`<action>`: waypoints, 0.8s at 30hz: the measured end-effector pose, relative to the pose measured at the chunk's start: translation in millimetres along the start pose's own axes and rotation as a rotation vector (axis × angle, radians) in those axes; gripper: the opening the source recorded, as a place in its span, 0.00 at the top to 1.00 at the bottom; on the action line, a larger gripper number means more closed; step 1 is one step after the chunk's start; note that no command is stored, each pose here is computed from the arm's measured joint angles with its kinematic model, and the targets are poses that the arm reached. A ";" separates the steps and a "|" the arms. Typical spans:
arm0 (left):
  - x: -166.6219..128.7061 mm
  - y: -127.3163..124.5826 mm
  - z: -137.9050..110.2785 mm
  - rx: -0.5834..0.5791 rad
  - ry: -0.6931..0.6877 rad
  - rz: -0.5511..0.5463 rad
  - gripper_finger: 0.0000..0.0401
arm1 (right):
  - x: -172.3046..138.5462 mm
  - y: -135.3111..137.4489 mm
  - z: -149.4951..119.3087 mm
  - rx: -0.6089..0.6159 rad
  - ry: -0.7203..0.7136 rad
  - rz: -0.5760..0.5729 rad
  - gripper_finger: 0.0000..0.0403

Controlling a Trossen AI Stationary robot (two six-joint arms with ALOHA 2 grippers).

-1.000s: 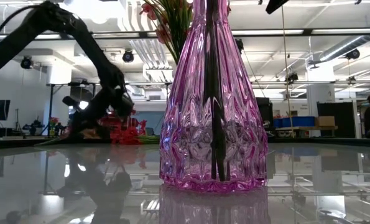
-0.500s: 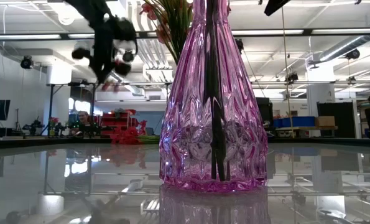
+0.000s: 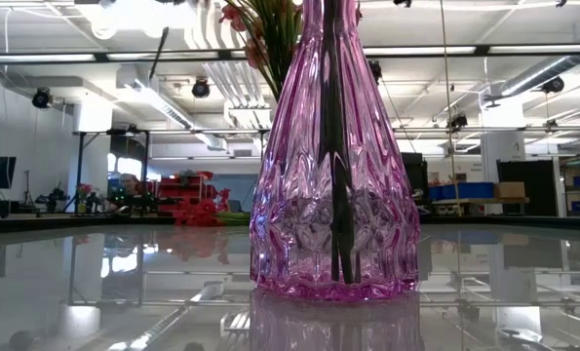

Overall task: Sort flowers into vase by color
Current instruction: Put the left red flower into the purple vase

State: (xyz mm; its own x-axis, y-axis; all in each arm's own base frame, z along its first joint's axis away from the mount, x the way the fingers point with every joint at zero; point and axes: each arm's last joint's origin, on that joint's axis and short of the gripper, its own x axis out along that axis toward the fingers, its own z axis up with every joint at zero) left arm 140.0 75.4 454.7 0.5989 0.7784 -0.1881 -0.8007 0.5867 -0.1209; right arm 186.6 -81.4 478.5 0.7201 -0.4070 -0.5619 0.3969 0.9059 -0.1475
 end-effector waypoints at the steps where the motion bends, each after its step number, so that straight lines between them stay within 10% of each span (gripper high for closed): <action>1: -11.7 -3.5 2.9 0.002 -0.029 -0.089 1.00 | 0.5 4.2 1.2 0.005 -0.012 0.016 0.46; 13: -98.5 -55.4 22.4 0.055 -0.338 -0.915 1.00 | 7.0 53.3 1.9 0.102 -0.046 0.110 0.46; 24: -125.3 -132.1 -11.4 0.260 -0.325 -1.222 1.00 | -5.7 84.5 0.0 0.113 -0.087 0.050 0.46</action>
State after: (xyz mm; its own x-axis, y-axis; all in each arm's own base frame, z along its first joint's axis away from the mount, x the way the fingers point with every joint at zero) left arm 170.5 -102.2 483.1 0.9426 -0.2939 0.1584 0.2704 0.9504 0.1540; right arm 216.0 -2.6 469.3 0.7856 -0.3744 -0.4926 0.4170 0.9085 -0.0254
